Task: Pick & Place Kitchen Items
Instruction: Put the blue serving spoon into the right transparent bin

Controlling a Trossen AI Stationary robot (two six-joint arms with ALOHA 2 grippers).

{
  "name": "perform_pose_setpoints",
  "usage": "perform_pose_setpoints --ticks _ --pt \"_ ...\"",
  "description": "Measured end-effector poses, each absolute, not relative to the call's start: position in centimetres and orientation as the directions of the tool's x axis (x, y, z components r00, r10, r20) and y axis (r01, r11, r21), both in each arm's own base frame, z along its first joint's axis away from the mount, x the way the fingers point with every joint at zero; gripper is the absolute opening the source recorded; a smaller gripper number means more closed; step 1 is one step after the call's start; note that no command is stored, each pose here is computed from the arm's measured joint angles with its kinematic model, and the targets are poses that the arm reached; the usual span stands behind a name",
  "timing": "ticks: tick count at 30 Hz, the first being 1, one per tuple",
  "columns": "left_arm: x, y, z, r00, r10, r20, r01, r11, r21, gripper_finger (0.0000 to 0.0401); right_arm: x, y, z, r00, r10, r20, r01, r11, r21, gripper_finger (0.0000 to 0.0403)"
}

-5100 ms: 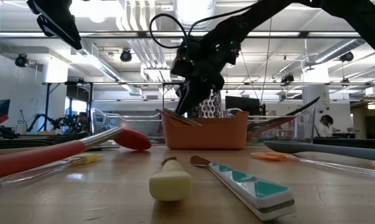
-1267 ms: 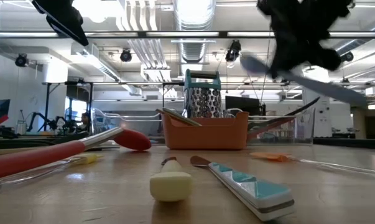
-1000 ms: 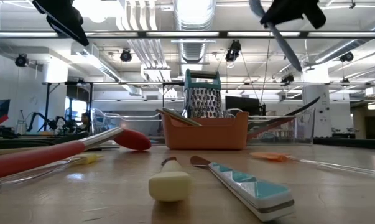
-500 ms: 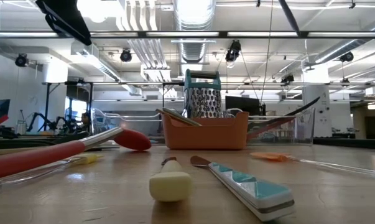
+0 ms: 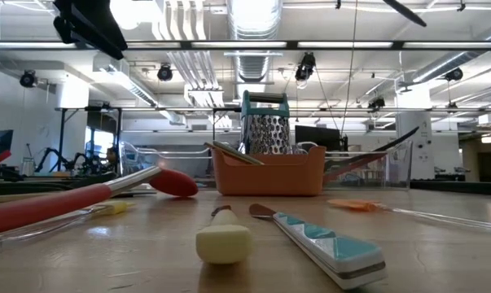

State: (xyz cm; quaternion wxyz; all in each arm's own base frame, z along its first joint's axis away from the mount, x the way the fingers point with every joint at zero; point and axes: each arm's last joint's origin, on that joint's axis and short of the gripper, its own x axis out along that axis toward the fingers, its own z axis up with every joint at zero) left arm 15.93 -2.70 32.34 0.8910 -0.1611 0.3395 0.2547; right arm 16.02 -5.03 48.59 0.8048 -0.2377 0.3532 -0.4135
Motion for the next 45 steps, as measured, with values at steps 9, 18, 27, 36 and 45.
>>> perform_pose_setpoints --ticks 9,18,27,36,45 --pt "15.9 -2.4 32.5 0.629 0.435 -0.644 -0.651 0.748 -0.130 0.0163 17.9 -8.6 49.2 0.354 -0.798 -0.488 0.339 0.596 -0.728 0.0031" --pt "15.9 -2.4 32.5 0.627 0.445 -0.639 -0.663 0.735 -0.139 0.0163 19.5 -13.3 46.3 0.121 -0.704 -0.699 0.234 0.705 -0.670 0.0031" --pt "15.9 -2.4 32.5 0.625 0.459 -0.632 -0.674 0.726 -0.139 0.0163 21.6 -16.5 42.9 0.021 -0.600 -0.799 0.166 0.791 -0.589 0.0031" --pt "15.9 -2.3 32.5 0.620 0.482 -0.619 -0.684 0.718 -0.127 0.0163 23.3 -18.8 39.7 -0.020 -0.540 -0.842 0.116 0.835 -0.538 0.0031" --pt "15.9 -2.3 32.5 0.620 0.482 -0.619 -0.686 0.716 -0.130 0.0163 24.0 -20.0 33.8 -0.097 -0.483 -0.870 -0.031 0.875 -0.482 0.0031"
